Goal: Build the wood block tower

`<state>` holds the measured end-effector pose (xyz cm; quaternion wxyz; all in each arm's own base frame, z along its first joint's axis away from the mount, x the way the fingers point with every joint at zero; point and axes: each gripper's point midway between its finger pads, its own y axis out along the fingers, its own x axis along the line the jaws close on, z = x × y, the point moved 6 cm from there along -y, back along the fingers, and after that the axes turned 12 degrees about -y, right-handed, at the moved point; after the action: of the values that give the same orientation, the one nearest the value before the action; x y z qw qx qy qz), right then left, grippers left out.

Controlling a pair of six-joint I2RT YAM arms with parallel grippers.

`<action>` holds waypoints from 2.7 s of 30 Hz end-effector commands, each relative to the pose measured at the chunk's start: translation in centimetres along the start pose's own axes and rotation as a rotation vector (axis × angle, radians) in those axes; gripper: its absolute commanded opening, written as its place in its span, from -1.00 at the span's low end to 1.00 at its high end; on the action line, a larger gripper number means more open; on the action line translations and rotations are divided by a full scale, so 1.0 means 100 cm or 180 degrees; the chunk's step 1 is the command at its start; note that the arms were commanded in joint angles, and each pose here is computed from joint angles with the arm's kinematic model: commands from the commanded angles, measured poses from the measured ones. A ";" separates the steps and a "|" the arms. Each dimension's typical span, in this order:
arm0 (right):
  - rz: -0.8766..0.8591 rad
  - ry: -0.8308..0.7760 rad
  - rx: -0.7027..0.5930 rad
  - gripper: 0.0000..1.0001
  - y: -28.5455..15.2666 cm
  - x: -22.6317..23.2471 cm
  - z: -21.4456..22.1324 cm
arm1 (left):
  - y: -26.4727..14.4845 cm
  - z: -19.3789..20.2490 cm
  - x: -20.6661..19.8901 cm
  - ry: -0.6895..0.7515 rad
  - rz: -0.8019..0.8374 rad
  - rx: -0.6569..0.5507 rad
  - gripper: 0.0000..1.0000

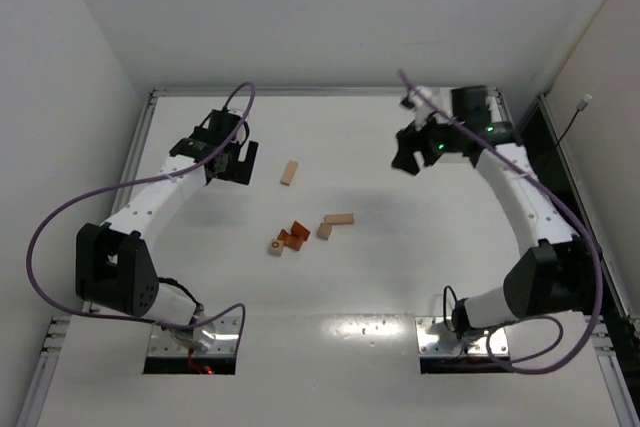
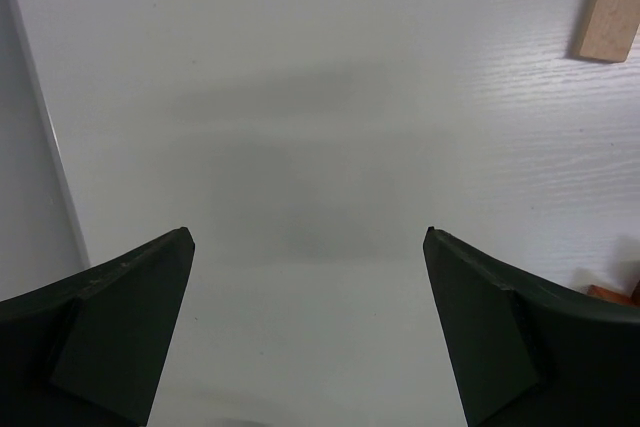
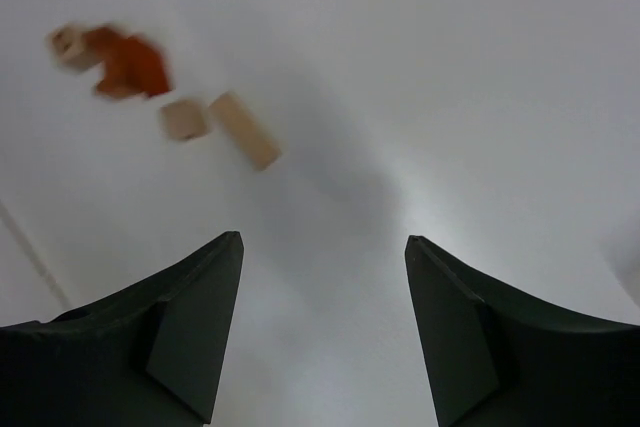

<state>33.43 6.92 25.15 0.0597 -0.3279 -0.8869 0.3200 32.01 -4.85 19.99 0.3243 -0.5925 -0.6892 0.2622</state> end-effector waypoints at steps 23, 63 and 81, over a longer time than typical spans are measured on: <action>-0.1837 -0.2081 0.0587 0.11 0.135 0.128 0.021 | -0.026 -0.003 0.026 -0.0221 -0.0114 -0.0288 0.98; -0.1756 -0.2466 0.1251 -0.09 0.201 0.138 0.072 | -0.003 -0.021 0.042 -0.0430 -0.0198 -0.0172 0.98; -0.1838 -0.2432 0.1634 -1.00 0.211 0.149 0.083 | 0.005 -0.027 0.049 -0.0471 -0.0255 -0.0184 0.98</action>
<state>30.71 23.74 4.49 -0.1116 0.0914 -0.7964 0.5873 33.03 -0.23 20.38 0.2956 -0.5458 -0.7307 0.2842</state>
